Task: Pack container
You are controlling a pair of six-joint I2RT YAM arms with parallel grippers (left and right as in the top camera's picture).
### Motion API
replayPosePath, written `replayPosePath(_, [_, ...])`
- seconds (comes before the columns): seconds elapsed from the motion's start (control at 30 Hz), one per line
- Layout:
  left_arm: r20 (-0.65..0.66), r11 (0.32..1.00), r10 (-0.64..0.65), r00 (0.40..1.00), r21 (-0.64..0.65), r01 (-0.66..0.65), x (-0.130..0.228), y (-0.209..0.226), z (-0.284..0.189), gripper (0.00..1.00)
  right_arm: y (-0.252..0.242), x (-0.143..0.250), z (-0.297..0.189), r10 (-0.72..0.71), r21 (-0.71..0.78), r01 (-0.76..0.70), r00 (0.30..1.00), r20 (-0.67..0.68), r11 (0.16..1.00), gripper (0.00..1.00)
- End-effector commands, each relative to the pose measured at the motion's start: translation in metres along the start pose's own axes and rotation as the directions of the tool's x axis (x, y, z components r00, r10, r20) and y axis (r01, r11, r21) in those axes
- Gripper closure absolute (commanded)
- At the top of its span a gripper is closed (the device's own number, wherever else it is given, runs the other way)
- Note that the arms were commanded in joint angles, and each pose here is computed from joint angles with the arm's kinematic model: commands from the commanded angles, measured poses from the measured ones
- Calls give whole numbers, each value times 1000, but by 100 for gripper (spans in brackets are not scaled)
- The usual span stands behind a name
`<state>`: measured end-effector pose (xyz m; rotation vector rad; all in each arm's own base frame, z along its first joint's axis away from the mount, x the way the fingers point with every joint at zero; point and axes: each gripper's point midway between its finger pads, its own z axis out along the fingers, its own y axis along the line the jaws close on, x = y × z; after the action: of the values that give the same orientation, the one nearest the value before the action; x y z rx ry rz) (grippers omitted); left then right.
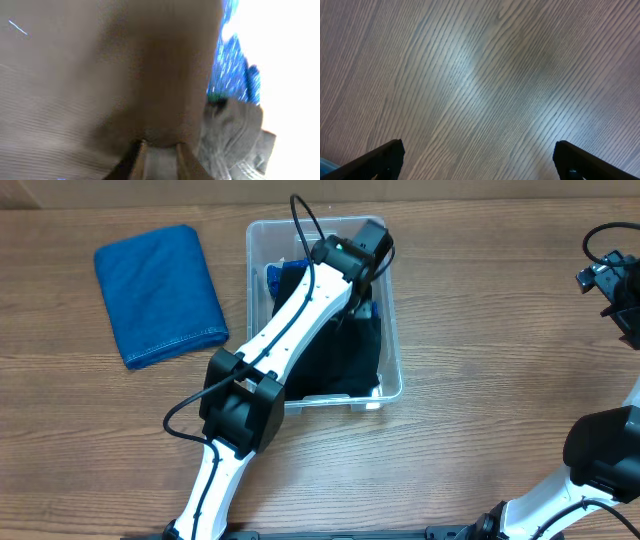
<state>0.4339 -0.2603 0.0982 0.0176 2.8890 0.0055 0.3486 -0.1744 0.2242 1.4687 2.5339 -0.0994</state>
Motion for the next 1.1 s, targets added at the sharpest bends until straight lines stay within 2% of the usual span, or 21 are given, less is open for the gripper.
replayPosePath(0.0, [167, 1000, -11, 986, -10, 13, -50, 16, -33, 76, -1, -1, -3, 7, -3, -7, 1000, 9, 1000, 0])
replayPosePath(0.13, [192, 999, -43, 980, 13, 42, -64, 21, -18, 75, -1, -1, -3, 7, -3, -7, 1000, 9, 1000, 0])
replayPosePath(0.4, [91, 999, -12, 996, 34, 9, -30, 11, 39, 75, -1, -1, -3, 7, -3, -7, 1000, 10, 1000, 0])
replayPosePath(0.53, [118, 998, 50, 992, 26, -53, -35, 10, 38, 72, -1, -1, -3, 7, -3, -7, 1000, 10, 1000, 0])
replayPosePath(0.6, [122, 998, 53, 991, 27, -57, -40, 10, 23, 72, -1, -1, -3, 7, -2, -7, 1000, 10, 1000, 0])
replayPosePath(0.67, [162, 998, 58, 985, 27, -63, -53, 12, -14, 69, -1, -1, -3, 7, -3, -7, 1000, 10, 1000, 0])
replayPosePath(0.77, [272, 997, 65, 960, 13, -71, -74, 23, -86, 64, -1, -1, -3, 7, -3, -7, 1000, 9, 1000, 0])
replayPosePath(0.87, [399, 1000, 26, 917, -1, -28, -84, 45, -161, 52, -1, -1, -3, 7, -3, -7, 1000, 9, 1000, 0])
replayPosePath(0.97, [426, 997, 6, 905, -73, 28, -77, 83, -194, 41, -1, -1, -3, 7, -3, -7, 1000, 9, 1000, 0])
replayPosePath(1.07, [379, 989, -32, 925, -124, 85, -68, 121, -196, 28, -1, -1, -3, 7, -3, -7, 1000, 10, 1000, 0])
